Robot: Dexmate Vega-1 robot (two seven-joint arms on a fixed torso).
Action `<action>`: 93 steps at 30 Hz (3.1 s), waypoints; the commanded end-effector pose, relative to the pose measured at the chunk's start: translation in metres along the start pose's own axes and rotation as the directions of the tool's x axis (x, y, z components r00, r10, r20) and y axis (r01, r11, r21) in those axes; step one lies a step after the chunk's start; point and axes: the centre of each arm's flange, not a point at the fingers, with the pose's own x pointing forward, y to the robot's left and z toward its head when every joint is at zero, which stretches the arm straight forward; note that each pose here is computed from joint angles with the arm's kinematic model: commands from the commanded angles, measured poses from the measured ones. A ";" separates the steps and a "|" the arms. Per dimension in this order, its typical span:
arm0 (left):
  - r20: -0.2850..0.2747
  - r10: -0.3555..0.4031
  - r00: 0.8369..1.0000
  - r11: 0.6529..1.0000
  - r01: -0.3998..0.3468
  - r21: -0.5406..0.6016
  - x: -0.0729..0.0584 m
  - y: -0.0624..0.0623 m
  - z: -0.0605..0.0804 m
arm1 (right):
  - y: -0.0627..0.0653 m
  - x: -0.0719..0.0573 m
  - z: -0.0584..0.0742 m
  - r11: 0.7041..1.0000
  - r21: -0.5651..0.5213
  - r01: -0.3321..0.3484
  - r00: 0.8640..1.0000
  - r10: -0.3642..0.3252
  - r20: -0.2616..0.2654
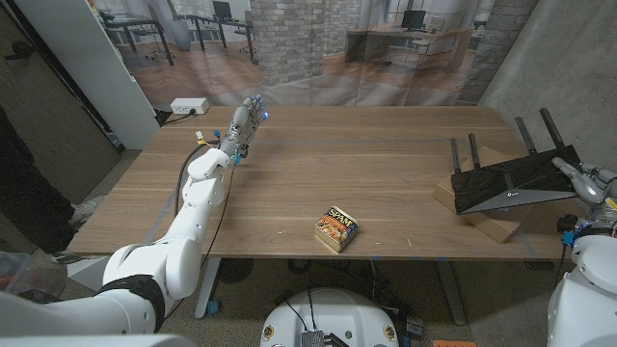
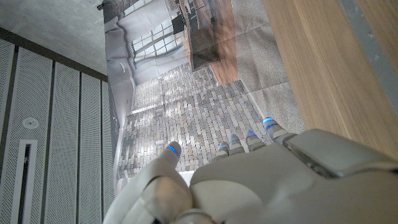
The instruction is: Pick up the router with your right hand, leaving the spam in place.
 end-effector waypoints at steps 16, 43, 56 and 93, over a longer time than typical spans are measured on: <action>0.010 0.008 1.000 1.000 -0.008 -0.002 -0.006 0.003 0.002 | 0.011 0.008 0.031 1.000 0.018 -0.023 0.990 0.020 0.142; 0.024 0.007 1.000 1.000 -0.007 0.003 -0.011 0.004 0.008 | 0.023 0.012 0.060 0.998 0.054 -0.044 0.956 0.027 0.291; 0.030 -0.006 1.000 1.000 0.006 0.008 -0.015 0.013 0.013 | 0.030 0.003 0.077 0.997 0.067 -0.038 0.935 0.012 0.355; 0.018 -0.098 0.995 0.995 0.097 0.030 -0.015 0.046 0.023 | 0.061 -0.034 0.102 0.997 0.073 0.015 0.896 -0.046 0.441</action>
